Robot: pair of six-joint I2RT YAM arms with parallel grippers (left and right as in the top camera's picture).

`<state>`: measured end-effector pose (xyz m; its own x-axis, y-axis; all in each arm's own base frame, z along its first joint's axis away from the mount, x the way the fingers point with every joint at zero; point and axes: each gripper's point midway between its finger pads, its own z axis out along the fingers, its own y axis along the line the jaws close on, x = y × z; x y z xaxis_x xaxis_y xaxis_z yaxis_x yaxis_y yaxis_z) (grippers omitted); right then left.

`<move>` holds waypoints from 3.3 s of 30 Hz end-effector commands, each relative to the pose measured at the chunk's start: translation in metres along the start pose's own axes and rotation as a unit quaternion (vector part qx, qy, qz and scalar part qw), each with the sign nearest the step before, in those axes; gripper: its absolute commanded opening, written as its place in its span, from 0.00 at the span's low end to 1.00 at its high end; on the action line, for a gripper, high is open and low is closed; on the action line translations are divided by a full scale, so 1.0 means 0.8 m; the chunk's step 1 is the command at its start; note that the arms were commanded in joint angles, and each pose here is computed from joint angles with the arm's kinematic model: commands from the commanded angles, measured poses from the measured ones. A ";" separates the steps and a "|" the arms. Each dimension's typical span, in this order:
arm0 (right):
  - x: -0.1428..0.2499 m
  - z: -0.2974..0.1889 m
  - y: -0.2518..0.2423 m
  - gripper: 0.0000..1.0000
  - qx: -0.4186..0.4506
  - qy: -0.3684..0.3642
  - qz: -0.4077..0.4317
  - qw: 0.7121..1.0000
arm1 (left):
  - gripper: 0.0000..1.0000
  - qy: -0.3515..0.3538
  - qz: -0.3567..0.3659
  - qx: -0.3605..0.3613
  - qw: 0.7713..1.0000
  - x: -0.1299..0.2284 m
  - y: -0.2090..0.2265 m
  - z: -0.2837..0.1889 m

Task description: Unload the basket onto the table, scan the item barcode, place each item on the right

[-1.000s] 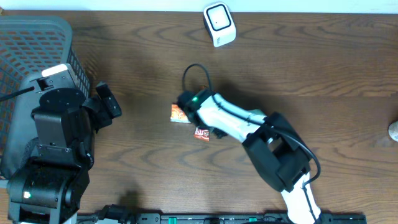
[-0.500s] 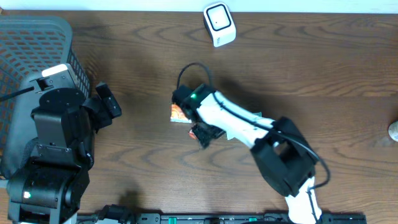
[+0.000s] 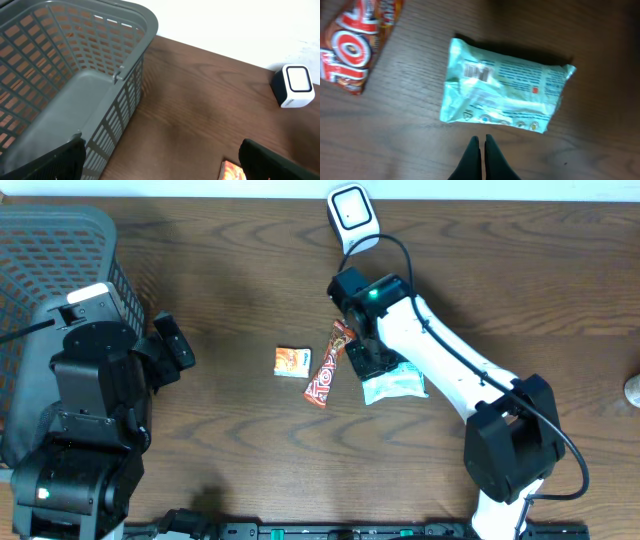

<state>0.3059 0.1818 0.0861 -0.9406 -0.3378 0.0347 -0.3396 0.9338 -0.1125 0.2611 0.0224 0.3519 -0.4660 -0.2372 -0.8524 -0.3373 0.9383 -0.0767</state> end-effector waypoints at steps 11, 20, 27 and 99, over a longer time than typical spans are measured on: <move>0.011 0.008 -0.024 0.01 -0.035 0.040 0.072 0.996 | 0.98 -0.004 0.006 -0.006 1.000 -0.003 0.004 -0.002; 0.007 0.009 -0.029 0.01 -0.041 0.034 0.059 0.997 | 0.98 -0.004 0.006 -0.006 1.000 -0.003 0.004 -0.002; 0.002 0.010 -0.037 0.01 -0.040 0.030 0.092 0.995 | 0.98 -0.004 0.006 -0.006 1.000 -0.003 0.004 -0.002; -0.019 0.112 0.033 0.01 -0.248 -0.018 0.117 0.962 | 0.98 -0.004 0.006 -0.006 1.000 -0.003 0.004 -0.002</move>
<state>0.3235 0.2082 0.0150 -0.9924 -0.1207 -0.0229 -0.1194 0.9027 0.4133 0.2611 0.0224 0.3519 -0.4660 -0.2372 -0.8524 -0.3373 0.9383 -0.0767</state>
